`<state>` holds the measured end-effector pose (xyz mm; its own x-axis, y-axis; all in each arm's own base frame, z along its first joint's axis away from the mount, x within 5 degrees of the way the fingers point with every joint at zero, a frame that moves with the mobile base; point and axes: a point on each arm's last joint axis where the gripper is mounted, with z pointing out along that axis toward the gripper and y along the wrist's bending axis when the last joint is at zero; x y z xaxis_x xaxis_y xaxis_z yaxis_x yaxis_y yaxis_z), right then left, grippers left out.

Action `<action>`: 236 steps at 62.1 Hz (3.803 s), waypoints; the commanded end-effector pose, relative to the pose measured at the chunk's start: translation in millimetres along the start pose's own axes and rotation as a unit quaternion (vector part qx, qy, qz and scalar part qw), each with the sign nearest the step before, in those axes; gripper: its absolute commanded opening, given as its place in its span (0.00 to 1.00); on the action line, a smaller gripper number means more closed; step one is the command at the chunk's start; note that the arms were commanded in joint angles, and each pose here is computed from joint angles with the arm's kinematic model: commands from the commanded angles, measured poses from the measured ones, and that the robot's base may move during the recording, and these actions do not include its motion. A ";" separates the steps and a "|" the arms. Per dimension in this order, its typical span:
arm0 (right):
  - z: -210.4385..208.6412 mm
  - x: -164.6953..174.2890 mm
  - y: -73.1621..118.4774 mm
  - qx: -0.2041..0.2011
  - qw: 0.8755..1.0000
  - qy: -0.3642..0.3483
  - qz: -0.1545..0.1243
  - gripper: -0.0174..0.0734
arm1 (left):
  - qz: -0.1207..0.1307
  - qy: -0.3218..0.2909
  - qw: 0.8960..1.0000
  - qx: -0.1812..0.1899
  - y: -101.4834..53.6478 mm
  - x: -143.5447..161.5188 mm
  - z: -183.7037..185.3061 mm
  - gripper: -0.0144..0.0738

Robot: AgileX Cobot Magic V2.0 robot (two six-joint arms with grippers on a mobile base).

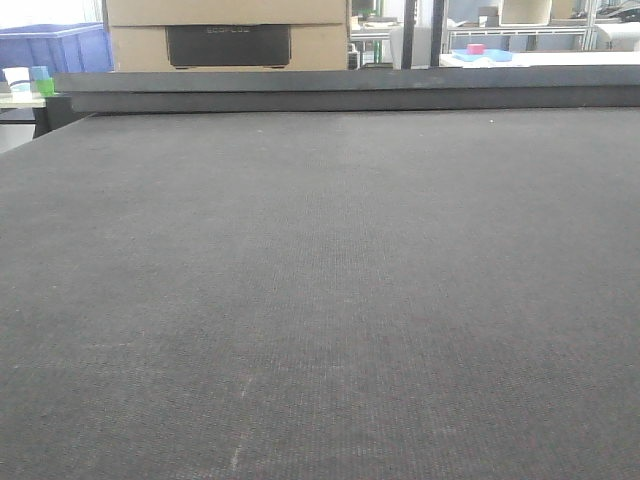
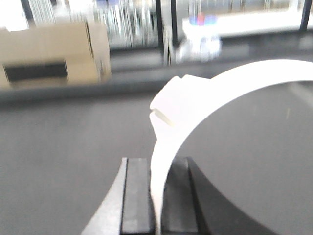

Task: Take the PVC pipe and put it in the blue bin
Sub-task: 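Lift both held white pipe pieces up off the table, then turn the base away from the table while holding both pieces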

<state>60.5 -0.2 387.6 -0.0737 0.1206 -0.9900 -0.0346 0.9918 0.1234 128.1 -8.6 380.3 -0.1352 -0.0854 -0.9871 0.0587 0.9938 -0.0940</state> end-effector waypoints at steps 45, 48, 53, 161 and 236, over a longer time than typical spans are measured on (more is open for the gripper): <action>-20.1 -8.7 -4.5 0.003 0.994 -0.071 -0.081 0.01 | 0.002 -0.039 0.999 0.005 -1.1 -6.4 -6.9 0.04; -20.0 -8.5 -3.6 -0.007 0.994 -0.070 -0.080 0.01 | 0.002 -0.039 0.999 0.005 -1.1 -6.4 -6.9 0.04; -19.7 -8.4 -2.0 -0.027 0.994 -0.069 -0.080 0.01 | 0.002 -0.039 0.999 0.005 -1.1 -6.4 -6.9 0.04; -19.5 -8.1 -0.1 -0.051 0.993 -0.068 -0.079 0.01 | 0.002 -0.040 0.999 0.005 -1.1 -6.6 -6.9 0.04; -19.5 -8.1 -0.1 -0.051 0.993 -0.068 -0.079 0.01 | 0.002 -0.040 0.999 0.005 -1.1 -6.6 -6.9 0.04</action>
<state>42.8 -1.6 395.9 0.0542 -0.0098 -0.9985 -0.1376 0.9903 -0.0172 122.8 -8.2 385.1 -0.0899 -0.0865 -0.9922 0.0616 0.9938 -0.0922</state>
